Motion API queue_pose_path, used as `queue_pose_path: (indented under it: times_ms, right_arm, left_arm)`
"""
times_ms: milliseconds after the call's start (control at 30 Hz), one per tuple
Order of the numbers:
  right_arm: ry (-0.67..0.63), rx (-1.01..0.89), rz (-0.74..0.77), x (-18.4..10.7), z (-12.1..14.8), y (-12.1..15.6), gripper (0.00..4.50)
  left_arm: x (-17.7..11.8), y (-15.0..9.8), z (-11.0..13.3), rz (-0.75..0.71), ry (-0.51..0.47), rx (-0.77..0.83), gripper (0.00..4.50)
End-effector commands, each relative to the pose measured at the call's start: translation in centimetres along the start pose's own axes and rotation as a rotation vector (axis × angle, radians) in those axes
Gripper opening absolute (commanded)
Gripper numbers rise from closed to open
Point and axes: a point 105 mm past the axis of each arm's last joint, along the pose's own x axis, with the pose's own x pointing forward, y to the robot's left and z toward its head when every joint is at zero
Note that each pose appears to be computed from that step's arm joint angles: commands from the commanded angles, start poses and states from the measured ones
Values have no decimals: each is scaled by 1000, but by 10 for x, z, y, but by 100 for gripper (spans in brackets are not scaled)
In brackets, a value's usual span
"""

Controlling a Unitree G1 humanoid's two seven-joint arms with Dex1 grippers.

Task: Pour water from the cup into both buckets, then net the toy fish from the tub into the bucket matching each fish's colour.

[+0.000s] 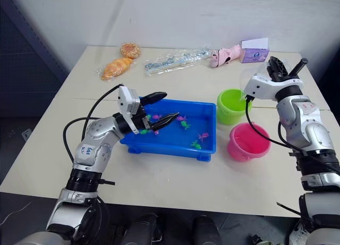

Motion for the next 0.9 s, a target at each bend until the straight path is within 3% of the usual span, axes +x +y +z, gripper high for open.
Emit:
queue_pose_path:
  times_ms: [33,267,533,767,900]
  right_arm:
    - [3,-76,-75,2,-5,-21,3]
    - [18,-82,-73,3,-6,-18,3]
    - [25,86,-59,0,-6,-14,3]
    - [169,536,-104,-14,-35,-24,3]
    - [303,1039,-181,-34,-62,-31,3]
  left_arm:
    - [1,-4,7,-11,-28,32,450]
    - [2,-4,9,-13,-51,25,450]
    - [-1,-3,8,-12,-45,25,450]
    - [-4,-4,7,-23,-32,21,450]
    - [-6,-8,12,-70,-52,-26,450]
